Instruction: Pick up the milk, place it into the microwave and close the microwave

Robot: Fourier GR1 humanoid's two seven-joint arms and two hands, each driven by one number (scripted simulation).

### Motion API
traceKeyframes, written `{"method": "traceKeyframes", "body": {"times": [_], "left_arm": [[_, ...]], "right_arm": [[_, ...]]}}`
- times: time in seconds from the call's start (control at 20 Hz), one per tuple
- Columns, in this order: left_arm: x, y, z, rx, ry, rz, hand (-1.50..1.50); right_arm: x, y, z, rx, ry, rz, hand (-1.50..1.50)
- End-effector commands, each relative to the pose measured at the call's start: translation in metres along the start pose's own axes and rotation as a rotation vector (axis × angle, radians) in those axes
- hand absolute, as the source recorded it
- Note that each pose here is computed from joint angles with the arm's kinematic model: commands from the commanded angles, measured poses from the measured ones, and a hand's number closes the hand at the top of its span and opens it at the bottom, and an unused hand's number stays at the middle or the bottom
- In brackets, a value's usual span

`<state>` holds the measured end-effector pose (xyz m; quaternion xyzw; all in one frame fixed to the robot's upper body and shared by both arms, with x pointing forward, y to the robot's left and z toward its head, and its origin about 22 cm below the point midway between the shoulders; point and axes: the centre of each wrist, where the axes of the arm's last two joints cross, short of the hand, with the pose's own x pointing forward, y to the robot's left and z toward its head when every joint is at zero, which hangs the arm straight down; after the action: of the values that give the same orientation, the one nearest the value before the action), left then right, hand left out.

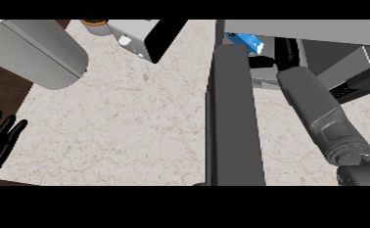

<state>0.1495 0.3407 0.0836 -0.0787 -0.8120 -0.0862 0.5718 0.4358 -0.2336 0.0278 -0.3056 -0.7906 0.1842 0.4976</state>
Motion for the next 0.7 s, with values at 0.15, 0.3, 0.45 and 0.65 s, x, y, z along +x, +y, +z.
{"method": "traceKeyframes", "body": {"times": [0.15,0.3,0.45,0.65], "left_arm": [[-0.007,-0.014,-0.009,-0.056,-0.017,0.051,-1.50],[-0.005,-0.021,-0.015,-0.091,-0.014,0.034,-1.50],[-0.013,-0.029,-0.022,-0.102,-0.008,0.061,1.50],[-0.018,-0.050,-0.038,-0.145,0.004,0.088,1.50]], "right_arm": [[-0.011,0.015,0.024,0.021,0.039,-0.238,-1.50],[-0.018,0.012,0.030,0.032,0.046,-0.344,-1.50],[-0.025,0.009,0.036,0.056,0.085,-0.402,-1.50],[-0.037,0.015,0.058,0.101,0.111,-0.553,-1.50]]}}
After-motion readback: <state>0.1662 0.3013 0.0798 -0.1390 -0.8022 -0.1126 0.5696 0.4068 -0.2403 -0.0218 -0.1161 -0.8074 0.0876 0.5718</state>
